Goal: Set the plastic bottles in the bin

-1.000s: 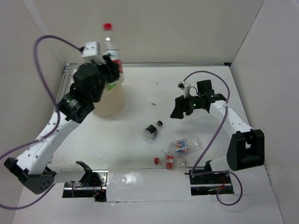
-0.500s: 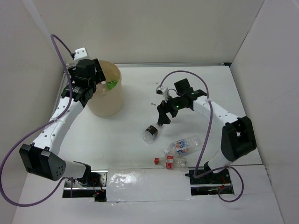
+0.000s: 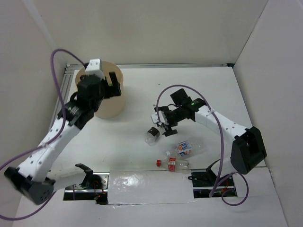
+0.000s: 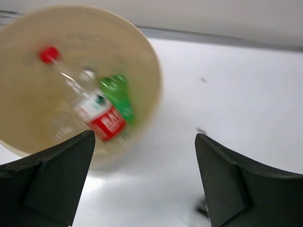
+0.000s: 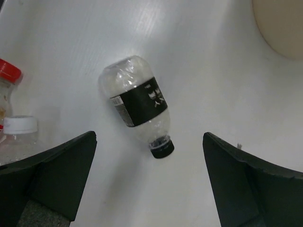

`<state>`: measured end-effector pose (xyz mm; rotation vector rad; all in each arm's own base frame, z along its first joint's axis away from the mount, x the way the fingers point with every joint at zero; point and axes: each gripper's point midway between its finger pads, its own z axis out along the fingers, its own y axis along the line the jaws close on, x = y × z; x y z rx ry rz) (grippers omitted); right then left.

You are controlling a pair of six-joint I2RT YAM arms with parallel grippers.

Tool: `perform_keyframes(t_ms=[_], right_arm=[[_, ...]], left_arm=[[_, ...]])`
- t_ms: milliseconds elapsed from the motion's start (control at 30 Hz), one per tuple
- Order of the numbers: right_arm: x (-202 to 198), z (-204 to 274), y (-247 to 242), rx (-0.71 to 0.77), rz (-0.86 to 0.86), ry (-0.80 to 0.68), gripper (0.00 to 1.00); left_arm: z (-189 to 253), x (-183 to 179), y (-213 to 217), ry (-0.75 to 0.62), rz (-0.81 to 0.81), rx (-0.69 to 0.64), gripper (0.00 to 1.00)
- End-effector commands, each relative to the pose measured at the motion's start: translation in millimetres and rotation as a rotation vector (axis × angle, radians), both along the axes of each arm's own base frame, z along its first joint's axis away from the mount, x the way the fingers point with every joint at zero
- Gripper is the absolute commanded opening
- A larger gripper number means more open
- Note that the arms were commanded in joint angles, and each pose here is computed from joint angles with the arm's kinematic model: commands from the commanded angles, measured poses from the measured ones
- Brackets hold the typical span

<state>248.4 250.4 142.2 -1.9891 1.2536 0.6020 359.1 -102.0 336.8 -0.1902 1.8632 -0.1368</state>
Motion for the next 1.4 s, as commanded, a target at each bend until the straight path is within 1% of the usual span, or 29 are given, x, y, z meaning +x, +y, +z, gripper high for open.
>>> perform_keyframes(t_ms=[0,33,100,133,167,233,300,333,367,467,500,567,600,633,667,700,767,800,900,933,1000,1067,1100,1133,1167,1200,1267,1300,1367], right_arm=[[-15,-11,21,-0.007,0.199,-0.128,1.00],[-15,-20,26,-0.019,0.210,-0.128,1.00],[-19,-31,35,-0.044,0.238,-0.131,1.00],[-19,-46,36,-0.076,0.242,-0.119,1.00],[-23,-55,38,-0.095,0.249,-0.108,1.00],[-19,-71,42,-0.131,0.251,-0.111,1.00],[-20,-87,39,-0.174,0.242,-0.104,0.96],[-23,-96,39,-0.196,0.250,-0.093,0.94],[-25,-100,39,-0.211,0.256,-0.090,0.88],[-21,-107,37,-0.244,0.237,-0.068,0.76],[-23,-108,36,-0.250,0.238,-0.061,0.65],[-21,-106,36,-0.263,0.213,-0.040,0.52],[-15,-96,42,-0.250,0.210,-0.057,0.46],[-12,-86,44,-0.239,0.197,-0.062,0.35],[-6,-72,45,-0.224,0.157,-0.058,0.32],[8,-42,58,-0.166,0.130,-0.092,0.27],[24,-2,64,-0.094,0.078,-0.093,0.25],[40,47,81,-0.013,0.045,-0.145,0.25],[67,118,101,0.127,-0.028,-0.175,0.24],[79,173,112,0.221,-0.046,-0.258,0.21],[93,237,134,0.379,-0.067,-0.299,0.22],[100,268,148,0.473,-0.074,-0.298,0.22],[112,273,163,0.536,-0.101,-0.249,0.23],[110,292,172,0.597,-0.091,-0.250,0.23],[122,297,185,0.656,-0.088,-0.259,0.25],[118,298,197,0.693,-0.093,-0.208,0.26],[113,310,218,0.768,-0.077,-0.201,0.29],[122,301,233,0.798,-0.085,-0.180,0.29],[117,314,251,0.853,-0.060,-0.170,0.29]], left_arm=[[-9,-55,-23,-0.008,-0.182,-0.034,0.99],[-18,-70,-34,0.008,-0.242,-0.048,0.99],[-49,-101,-26,0.081,-0.235,-0.074,0.99],[-59,-114,-29,0.108,-0.253,-0.090,0.99],[-60,-128,-27,0.104,-0.251,-0.147,0.98],[-91,-149,-29,0.174,-0.278,-0.168,0.96],[-107,-164,-28,0.207,-0.274,-0.235,0.96],[-113,-173,-33,0.232,-0.307,-0.257,0.96],[-117,-176,-34,0.243,-0.313,-0.282,0.96],[-131,-185,-37,0.274,-0.337,-0.310,0.96],[-136,-186,-37,0.284,-0.335,-0.304,0.96],[-136,-188,-40,0.294,-0.356,-0.312,0.96],[-139,-188,-41,0.306,-0.353,-0.305,0.96],[-139,-189,-43,0.310,-0.362,-0.308,0.95],[-140,-188,-46,0.320,-0.372,-0.309,0.95],[-142,-187,-47,0.329,-0.369,-0.304,0.95],[-137,-188,-53,0.319,-0.399,-0.324,0.95],[-142,-191,-56,0.334,-0.420,-0.330,0.95],[-154,-195,-66,0.367,-0.468,-0.343,0.94],[-164,-196,-69,0.392,-0.474,-0.337,0.92],[-171,-199,-75,0.420,-0.494,-0.355,0.92],[-179,-202,-78,0.442,-0.503,-0.373,0.92],[-179,-203,-83,0.445,-0.517,-0.398,0.92],[-181,-204,-85,0.452,-0.520,-0.406,0.92],[-188,-207,-85,0.475,-0.524,-0.402,0.92],[-188,-207,-85,0.475,-0.524,-0.402,0.92],[-190,-208,-87,0.491,-0.531,-0.401,0.92],[-190,-208,-90,0.502,-0.535,-0.413,0.92],[-186,-207,-93,0.501,-0.541,-0.429,0.92]])
